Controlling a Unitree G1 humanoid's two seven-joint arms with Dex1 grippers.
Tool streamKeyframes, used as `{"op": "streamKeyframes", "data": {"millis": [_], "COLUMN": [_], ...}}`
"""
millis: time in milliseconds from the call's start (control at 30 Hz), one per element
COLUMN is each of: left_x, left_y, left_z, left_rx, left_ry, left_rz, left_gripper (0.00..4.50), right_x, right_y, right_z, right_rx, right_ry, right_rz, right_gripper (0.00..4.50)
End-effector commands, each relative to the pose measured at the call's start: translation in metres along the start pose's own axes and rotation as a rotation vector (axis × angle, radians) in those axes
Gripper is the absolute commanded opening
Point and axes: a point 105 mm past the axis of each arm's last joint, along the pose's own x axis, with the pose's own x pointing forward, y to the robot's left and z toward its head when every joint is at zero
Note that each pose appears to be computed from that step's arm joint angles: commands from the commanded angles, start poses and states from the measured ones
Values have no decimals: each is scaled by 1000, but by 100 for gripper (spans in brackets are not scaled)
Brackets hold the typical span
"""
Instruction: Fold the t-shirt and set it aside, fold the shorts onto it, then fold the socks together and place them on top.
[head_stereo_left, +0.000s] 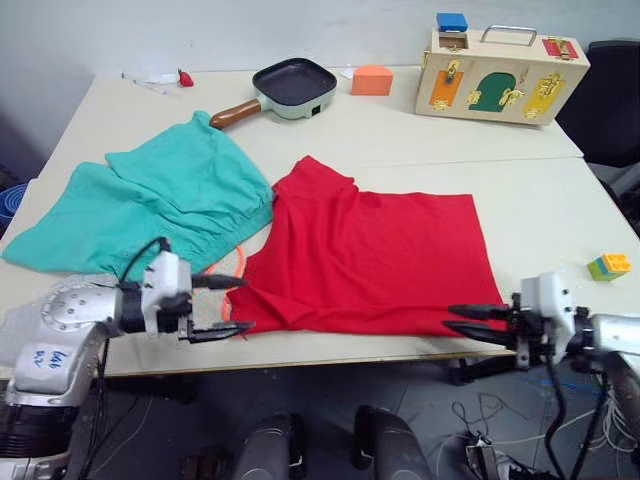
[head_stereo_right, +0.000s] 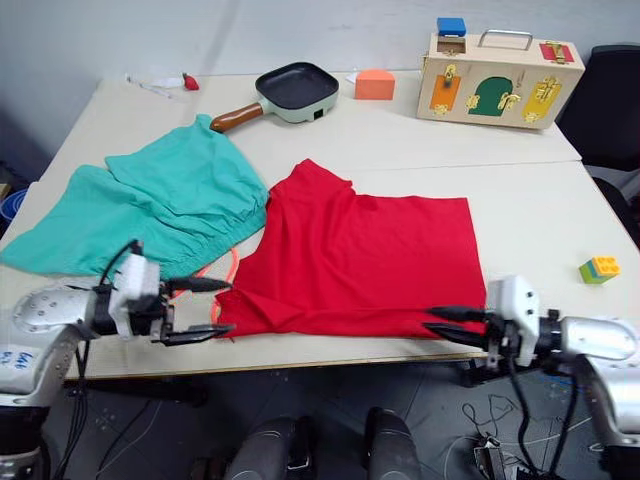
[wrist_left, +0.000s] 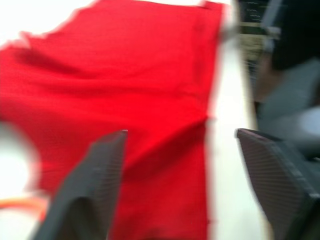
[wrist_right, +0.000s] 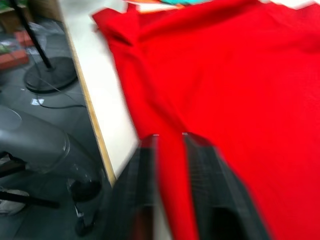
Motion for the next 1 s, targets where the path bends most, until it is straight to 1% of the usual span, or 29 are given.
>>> {"op": "streamKeyframes", "data": {"millis": [33, 133, 233, 267, 300, 367, 467, 500, 633, 667, 700, 767, 800, 900, 967, 1000], "left_x": [19, 36, 47, 50, 52, 57, 64, 65, 62, 61, 59, 53, 49, 40, 31, 29], "left_y": [-15, -17, -15, -15, -14, -5, 15, 21, 36, 40, 48, 55, 55, 51, 40, 33], "left_z": [-8, -12, -14, -17, -20, -22, -12, -11, -17, -16, -8, 4, 6, 5, 6, 5], "left_rx": [86, 90, 99, 110, 130, 151, 112, 105, 110, 105, 79, 46, 38, 44, 34, 32], "left_ry": [27, 11, 11, 26, 43, 38, -43, -50, -36, -50, -111, -191, -203, -179, -176, -161], "left_rz": [-111, -146, -162, -171, -181, -139, -19, 13, 116, 153, 207, 265, 273, 269, 219, 192], "left_gripper": [219, 121, 20, 5, 5, 5, 5, 5, 5, 5, 5, 5, 5, 5, 5, 5], "right_x": [8, 15, 21, 22, 24, 26, 28, 28, 23, 21, 19, 17, 19, 27, 46, 57], "right_y": [-2, -7, -13, -13, -14, -15, -17, -18, -25, -29, -33, -39, -39, -34, -25, -19], "right_z": [-10, -20, -24, -25, -26, -28, -28, -29, -32, -33, -29, -19, -12, 2, 16, 21], "right_rx": [-64, -85, -86, -87, -89, -85, -85, -86, -105, -115, -113, -117, -122, -139, -164, -147], "right_ry": [15, 26, 18, 18, 18, 14, 9, 9, 28, 30, 2, -52, -82, -124, -155, -169], "right_rz": [7, -10, -32, -32, -32, -37, -52, -64, -132, -160, -201, -248, -247, -214, -172, -154], "right_gripper": [0, 0, 0, 0, 0, 0, 0, 0, 0, 0, 0, 0, 0, 0, 0, 0]}}
